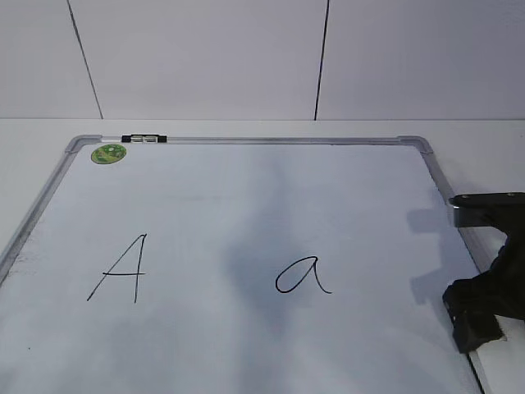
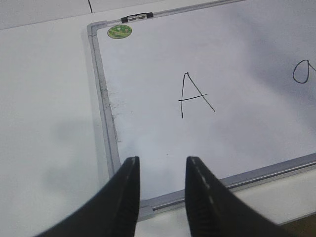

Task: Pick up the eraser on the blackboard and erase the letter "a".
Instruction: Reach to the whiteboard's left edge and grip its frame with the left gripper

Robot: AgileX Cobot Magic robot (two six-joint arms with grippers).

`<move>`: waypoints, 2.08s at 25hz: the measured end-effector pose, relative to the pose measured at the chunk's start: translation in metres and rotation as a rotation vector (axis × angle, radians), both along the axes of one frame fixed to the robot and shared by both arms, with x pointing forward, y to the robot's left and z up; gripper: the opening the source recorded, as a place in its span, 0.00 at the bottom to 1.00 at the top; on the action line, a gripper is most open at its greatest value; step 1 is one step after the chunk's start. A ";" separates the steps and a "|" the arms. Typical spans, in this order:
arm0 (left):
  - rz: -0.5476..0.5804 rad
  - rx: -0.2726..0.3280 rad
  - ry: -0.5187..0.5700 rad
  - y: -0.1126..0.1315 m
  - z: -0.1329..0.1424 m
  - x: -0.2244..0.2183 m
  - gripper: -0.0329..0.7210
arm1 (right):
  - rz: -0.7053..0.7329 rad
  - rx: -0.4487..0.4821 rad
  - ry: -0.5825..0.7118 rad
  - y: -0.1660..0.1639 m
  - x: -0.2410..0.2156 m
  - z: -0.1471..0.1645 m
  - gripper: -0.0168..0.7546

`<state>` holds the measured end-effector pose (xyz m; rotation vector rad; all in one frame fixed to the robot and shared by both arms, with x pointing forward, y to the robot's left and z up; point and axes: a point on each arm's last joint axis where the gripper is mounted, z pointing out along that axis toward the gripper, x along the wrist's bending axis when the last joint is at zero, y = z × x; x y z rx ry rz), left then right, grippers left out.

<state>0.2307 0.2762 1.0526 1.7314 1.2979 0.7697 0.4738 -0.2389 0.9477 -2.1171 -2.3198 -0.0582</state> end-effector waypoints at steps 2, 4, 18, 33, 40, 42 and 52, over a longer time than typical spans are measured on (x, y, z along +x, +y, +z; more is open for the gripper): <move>0.000 0.000 0.000 0.000 0.000 0.000 0.35 | 0.002 -0.003 -0.001 0.000 0.000 0.000 0.79; 0.000 0.000 0.000 0.000 0.000 0.000 0.35 | 0.000 -0.003 -0.001 0.000 0.000 0.000 0.77; 0.000 0.000 0.000 0.000 0.000 0.000 0.35 | -0.001 -0.003 -0.001 0.000 0.000 0.000 0.77; 0.000 0.000 0.000 0.000 0.000 0.000 0.35 | 0.000 -0.003 -0.001 0.000 0.000 0.000 0.77; 0.000 0.000 0.000 0.000 0.000 0.000 0.35 | 0.000 -0.005 0.006 0.000 -0.001 0.000 0.77; 0.000 0.000 0.000 0.000 0.000 0.000 0.35 | 0.000 -0.005 0.008 0.000 0.000 0.000 0.77; -0.022 -0.034 -0.001 -0.003 0.001 0.000 0.35 | 0.000 -0.012 0.046 -0.001 -0.004 0.002 0.77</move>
